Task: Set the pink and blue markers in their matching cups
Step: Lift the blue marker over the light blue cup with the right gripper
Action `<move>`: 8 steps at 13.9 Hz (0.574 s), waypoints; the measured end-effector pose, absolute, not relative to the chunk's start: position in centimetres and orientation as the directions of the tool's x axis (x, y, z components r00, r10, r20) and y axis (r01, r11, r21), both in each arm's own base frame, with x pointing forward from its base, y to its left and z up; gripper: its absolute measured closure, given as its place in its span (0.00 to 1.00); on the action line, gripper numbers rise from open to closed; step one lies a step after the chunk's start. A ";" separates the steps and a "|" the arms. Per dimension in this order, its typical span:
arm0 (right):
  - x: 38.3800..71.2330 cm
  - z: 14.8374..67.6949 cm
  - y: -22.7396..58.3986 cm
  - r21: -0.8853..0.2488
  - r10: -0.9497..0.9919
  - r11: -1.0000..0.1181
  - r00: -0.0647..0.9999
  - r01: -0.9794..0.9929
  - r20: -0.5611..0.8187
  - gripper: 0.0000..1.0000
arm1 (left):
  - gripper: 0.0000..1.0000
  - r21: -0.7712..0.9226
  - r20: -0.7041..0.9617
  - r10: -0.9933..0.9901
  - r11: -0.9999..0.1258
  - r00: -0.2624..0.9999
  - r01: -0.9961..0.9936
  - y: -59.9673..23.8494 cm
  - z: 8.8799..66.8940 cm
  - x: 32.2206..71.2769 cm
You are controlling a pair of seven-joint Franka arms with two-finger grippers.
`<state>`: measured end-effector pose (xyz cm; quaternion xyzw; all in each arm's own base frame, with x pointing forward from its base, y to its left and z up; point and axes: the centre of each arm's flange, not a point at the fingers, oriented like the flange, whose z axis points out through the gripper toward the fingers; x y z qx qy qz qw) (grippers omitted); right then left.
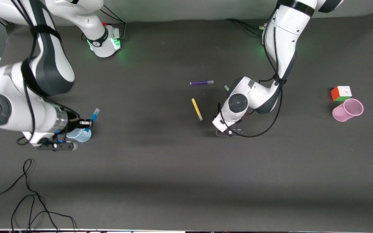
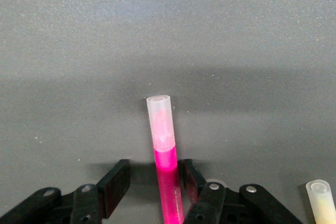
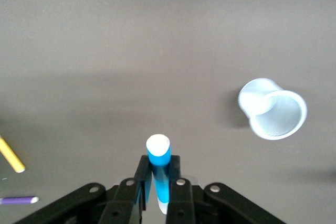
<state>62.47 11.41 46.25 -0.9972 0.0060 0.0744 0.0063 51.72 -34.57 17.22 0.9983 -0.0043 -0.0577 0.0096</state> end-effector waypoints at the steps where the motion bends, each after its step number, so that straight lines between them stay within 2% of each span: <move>1: 61.7 46.6 11.1 0.002 0.021 -1.000 0.994 0.021 -0.103 0.83 | 0.51 0.020 -0.115 -0.013 -1.000 0.993 -0.010 -34.6 17.2 51.7; 2: 60.8 46.9 10.8 0.011 0.055 -0.998 0.997 0.055 -0.063 0.83 | 0.59 0.022 -0.112 -0.015 -1.000 0.994 -0.013 -34.6 17.3 51.8; 3: 59.8 47.3 10.1 0.024 0.092 -0.995 0.995 0.093 -0.029 0.83 | 0.72 0.024 -0.109 -0.017 -1.000 0.994 -0.015 -34.7 17.5 52.0; 5: 58.6 48.2 6.5 0.049 0.180 -0.983 0.983 0.178 0.042 0.83 | 0.82 0.027 -0.102 -0.018 -1.000 0.995 -0.016 -34.7 17.9 52.2; 8: 57.6 46.8 -0.2 0.072 0.246 -0.968 0.963 0.239 0.110 0.83 | 0.82 0.029 -0.098 -0.014 -1.000 0.995 -0.011 -34.6 18.0 52.5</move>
